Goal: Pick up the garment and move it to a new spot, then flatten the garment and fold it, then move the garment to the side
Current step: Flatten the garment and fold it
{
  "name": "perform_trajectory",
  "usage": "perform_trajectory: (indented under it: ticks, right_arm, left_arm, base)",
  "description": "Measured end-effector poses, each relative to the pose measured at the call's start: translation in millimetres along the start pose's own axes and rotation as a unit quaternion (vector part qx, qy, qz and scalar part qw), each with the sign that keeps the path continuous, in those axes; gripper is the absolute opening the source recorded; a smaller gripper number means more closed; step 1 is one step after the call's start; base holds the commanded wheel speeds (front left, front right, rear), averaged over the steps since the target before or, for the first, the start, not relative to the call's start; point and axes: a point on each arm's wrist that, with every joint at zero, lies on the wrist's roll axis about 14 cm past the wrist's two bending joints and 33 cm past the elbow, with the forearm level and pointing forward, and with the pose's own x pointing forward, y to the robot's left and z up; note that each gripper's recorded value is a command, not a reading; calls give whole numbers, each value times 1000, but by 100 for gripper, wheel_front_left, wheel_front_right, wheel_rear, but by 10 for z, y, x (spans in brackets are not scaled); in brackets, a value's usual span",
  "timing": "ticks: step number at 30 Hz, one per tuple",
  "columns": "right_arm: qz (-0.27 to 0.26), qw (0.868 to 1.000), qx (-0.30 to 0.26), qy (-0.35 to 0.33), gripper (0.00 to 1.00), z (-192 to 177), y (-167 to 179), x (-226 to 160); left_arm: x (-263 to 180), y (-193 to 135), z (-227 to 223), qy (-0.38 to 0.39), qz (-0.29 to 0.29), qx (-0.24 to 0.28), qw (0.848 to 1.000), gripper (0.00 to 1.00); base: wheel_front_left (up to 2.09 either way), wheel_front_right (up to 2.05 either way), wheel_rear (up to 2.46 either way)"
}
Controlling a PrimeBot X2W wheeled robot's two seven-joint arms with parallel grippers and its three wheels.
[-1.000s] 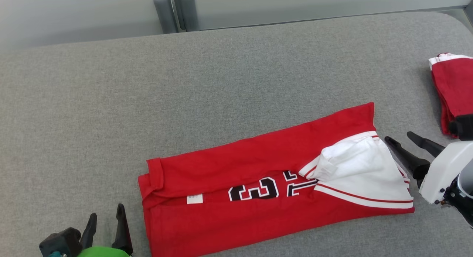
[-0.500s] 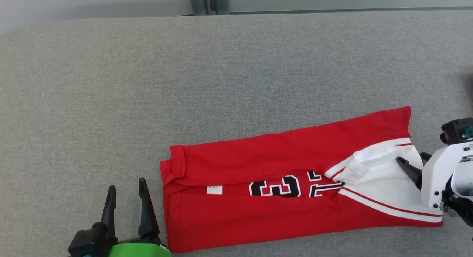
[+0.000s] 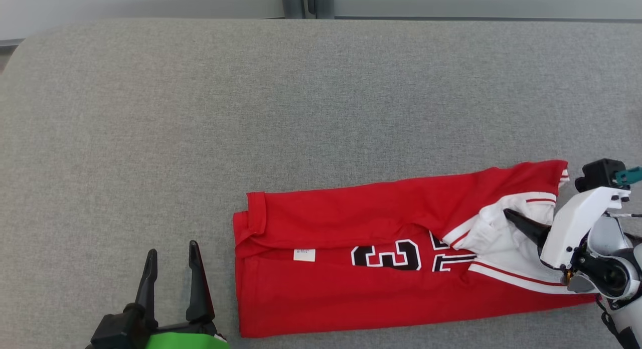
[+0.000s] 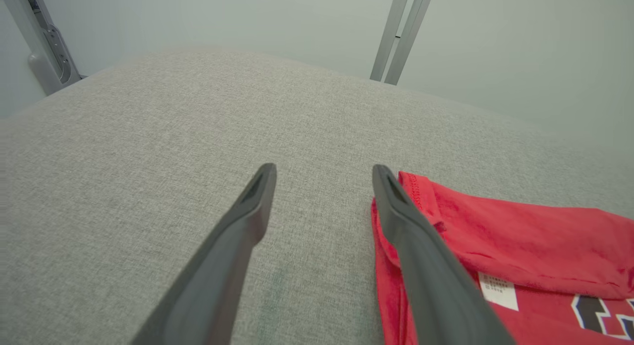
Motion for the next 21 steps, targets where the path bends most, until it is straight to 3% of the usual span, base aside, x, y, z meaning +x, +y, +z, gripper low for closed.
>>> perform_trajectory:
  ticks: [2,6,10,13,16,21]
  right_arm:
    - [7,999,47,-16,0,52,-53,-36]
    - [-32,994,92,-51,0,284,-463,-333]
    - [-99,984,106,-104,0,610,-993,-856]
    - [-135,977,97,-132,0,801,-1202,-1204]
    - [-118,981,69,-140,0,966,-1029,-1327]
    - [-19,994,17,-110,0,934,-252,-1131]
  left_arm:
    - [-14,18,10,-2,-1,2,1000,100]
    - [-52,46,42,-8,-1,1,1000,100]
    - [-106,-5,49,-9,-10,-15,1000,100]
    - [-129,-53,75,-13,-18,-22,1000,100]
    - [-159,-71,74,-13,-19,-29,999,100]
    - [-180,-164,9,-2,-33,-35,999,100]
  base:
    - [0,0,0]
    - [0,0,0]
    - [0,0,0]
    - [0,0,0]
    - [0,0,0]
    - [0,0,0]
